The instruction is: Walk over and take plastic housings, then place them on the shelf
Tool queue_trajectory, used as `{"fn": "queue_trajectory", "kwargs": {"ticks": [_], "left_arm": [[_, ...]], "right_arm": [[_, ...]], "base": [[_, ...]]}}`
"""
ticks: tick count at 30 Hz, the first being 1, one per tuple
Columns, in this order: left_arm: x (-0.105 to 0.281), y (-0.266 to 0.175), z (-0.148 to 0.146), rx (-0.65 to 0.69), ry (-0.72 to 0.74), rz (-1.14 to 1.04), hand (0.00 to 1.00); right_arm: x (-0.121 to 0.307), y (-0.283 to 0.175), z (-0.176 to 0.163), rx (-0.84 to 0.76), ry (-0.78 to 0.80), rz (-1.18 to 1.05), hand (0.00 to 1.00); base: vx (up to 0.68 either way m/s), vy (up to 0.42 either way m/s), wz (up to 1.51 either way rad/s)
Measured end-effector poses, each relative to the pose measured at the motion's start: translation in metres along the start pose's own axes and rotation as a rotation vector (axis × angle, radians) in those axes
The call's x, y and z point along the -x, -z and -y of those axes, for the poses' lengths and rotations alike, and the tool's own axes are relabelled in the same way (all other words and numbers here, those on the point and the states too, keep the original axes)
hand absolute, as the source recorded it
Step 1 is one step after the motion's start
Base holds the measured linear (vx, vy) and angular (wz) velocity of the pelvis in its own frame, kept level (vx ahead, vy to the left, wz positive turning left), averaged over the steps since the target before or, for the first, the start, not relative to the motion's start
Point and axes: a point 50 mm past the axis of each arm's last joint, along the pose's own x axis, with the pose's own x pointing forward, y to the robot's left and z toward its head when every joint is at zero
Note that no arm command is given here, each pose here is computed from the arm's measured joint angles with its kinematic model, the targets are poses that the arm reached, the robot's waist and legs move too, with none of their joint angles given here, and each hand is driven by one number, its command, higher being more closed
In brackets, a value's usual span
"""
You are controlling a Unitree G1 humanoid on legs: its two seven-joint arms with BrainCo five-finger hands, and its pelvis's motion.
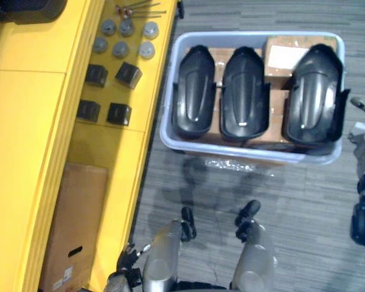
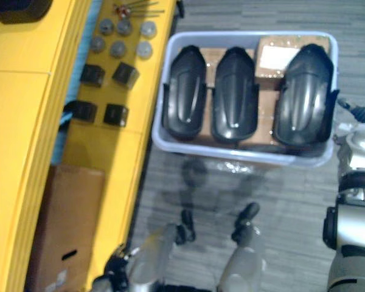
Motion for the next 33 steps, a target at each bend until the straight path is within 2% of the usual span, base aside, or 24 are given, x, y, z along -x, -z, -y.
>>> {"fn": "queue_trajectory", "kwargs": {"ticks": [6, 12, 13, 20, 23, 29, 33], "left_arm": [[-0.003, 0.0, 0.008, 0.003, 0.032, -0.009, 0.0], [-0.003, 0.002, 0.012, 0.019, 0.048, -0.019, 0.0], [-0.003, 0.002, 0.012, 0.019, 0.048, -0.023, 0.0], [-0.002, 0.004, 0.012, 0.016, 0.055, -0.036, 0.0], [-0.002, 0.005, 0.013, 0.014, 0.061, -0.036, 0.0], [-0.002, 0.001, 0.015, 0.037, 0.077, -0.006, 0.0], [-0.002, -0.006, 0.019, 0.041, 0.094, 0.037, 0.0]], "right_arm": [[-0.001, 0.018, 0.005, 0.043, -0.042, -0.113, 0.0], [-0.007, 0.001, 0.016, 0.078, -0.059, -0.131, 0.0], [-0.007, 0.0, 0.017, 0.084, -0.061, -0.134, 1.0], [-0.009, 0.001, 0.04, 0.187, -0.011, -0.16, 1.0], [-0.01, 0.0, 0.046, 0.278, 0.01, -0.145, 1.0], [-0.01, -0.007, 0.047, 0.403, 0.056, -0.072, 1.0], [-0.008, -0.004, 0.031, 0.495, 0.022, -0.027, 1.0]], "base": [[0.0, 0.0, 0.0], [0.0, 0.012, 0.09], [-0.01, 0.02, 0.16], [-0.01, 0.008, 0.05], [0.0, 0.0, 0.0], [-0.01, 0.003, 0.01], [-0.05, 0.011, 0.01]]}}
